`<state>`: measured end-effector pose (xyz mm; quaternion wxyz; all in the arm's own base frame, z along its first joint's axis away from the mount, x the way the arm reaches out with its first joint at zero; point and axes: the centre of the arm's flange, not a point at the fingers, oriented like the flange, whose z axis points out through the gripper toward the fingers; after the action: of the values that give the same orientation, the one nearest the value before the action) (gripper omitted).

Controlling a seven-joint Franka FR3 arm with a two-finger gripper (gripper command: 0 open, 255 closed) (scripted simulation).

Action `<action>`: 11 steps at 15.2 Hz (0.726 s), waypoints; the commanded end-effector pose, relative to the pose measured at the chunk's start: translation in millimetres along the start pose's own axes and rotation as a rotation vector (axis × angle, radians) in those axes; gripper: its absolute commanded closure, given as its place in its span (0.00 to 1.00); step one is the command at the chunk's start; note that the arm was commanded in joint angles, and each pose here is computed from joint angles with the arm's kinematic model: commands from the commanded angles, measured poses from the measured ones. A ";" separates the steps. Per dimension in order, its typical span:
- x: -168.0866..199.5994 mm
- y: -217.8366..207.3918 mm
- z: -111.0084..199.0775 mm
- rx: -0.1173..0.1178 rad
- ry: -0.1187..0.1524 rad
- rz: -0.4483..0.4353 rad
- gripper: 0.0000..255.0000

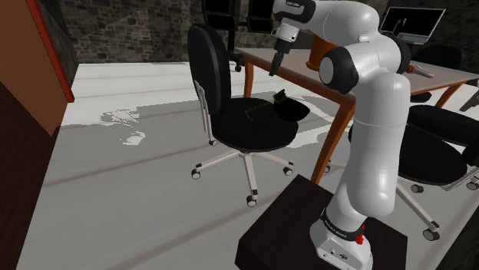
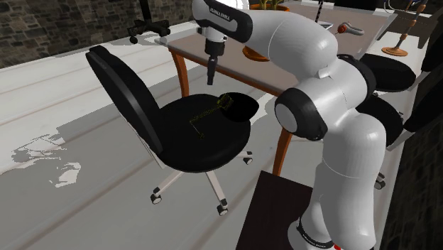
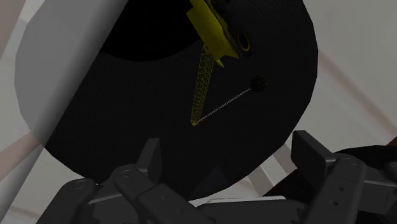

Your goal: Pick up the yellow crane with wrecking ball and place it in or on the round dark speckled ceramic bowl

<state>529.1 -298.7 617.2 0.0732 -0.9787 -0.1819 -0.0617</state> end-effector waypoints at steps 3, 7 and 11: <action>0.8 0.1 20.2 -0.002 -0.004 0.001 0.00; 0.7 0.1 28.5 -0.002 -0.004 0.001 0.00; 0.7 0.1 28.5 -0.002 -0.004 0.001 0.00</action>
<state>532.5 -293.9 589.3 0.0721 -0.9789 -0.1816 -0.0599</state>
